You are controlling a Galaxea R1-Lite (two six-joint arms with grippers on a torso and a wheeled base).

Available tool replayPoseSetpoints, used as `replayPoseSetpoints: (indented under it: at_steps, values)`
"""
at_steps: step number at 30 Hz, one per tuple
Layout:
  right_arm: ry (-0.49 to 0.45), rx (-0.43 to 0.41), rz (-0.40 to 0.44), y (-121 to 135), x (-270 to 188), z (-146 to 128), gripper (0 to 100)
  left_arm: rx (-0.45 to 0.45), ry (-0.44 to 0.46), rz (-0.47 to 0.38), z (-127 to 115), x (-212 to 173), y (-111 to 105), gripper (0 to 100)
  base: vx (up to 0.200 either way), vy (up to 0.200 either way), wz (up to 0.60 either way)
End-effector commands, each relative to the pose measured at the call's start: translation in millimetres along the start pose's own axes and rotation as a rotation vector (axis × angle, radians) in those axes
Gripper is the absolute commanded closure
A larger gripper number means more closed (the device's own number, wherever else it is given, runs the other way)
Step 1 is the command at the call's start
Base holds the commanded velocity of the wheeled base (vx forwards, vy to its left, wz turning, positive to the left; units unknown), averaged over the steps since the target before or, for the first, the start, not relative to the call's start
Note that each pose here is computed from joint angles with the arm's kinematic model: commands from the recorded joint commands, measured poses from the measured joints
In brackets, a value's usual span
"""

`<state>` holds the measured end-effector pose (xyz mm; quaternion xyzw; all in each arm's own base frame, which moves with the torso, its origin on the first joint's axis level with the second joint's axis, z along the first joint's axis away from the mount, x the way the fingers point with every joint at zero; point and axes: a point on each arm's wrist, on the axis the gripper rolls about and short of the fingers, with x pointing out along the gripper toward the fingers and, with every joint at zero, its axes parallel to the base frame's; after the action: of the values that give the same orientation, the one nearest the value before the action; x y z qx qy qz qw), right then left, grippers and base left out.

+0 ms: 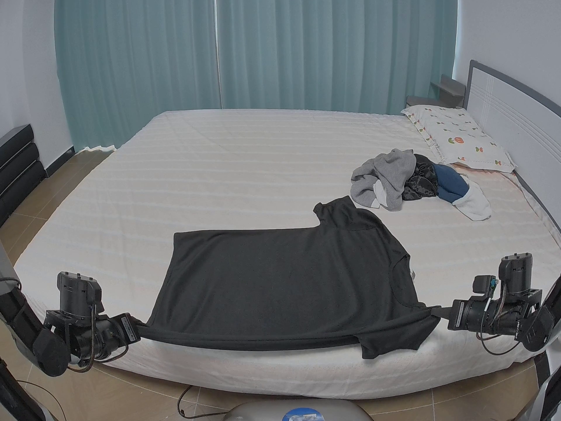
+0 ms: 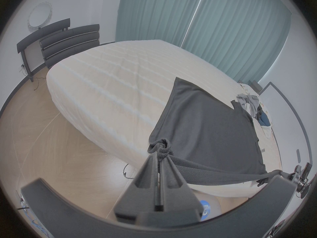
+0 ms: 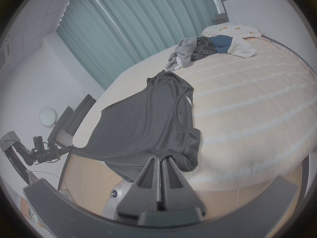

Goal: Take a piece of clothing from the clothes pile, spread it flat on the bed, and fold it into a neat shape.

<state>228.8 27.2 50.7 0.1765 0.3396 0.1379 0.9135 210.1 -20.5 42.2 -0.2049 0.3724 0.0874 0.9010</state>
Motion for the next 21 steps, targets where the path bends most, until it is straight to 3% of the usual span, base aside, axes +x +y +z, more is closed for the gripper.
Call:
replayPoseSetpoints:
  at_steps: [1,9,16,21]
  values:
    - [-0.005,0.001,0.003,-1,14,13,100,-0.013,-0.028,-0.021,13,13,-9,100,0.0,0.0,0.0]
    - [0.022,0.01,-0.004,-2,40,37,100,-0.089,-0.021,-0.022,34,40,-26,100,0.0,0.0,0.0]
    - [0.065,0.025,-0.018,-6,61,46,100,-0.102,0.02,0.006,42,58,-32,100,0.0,0.0,0.0]
    - [0.057,0.081,-0.016,-8,74,53,100,-0.117,0.032,0.021,44,71,-32,100,0.0,0.0,0.0]
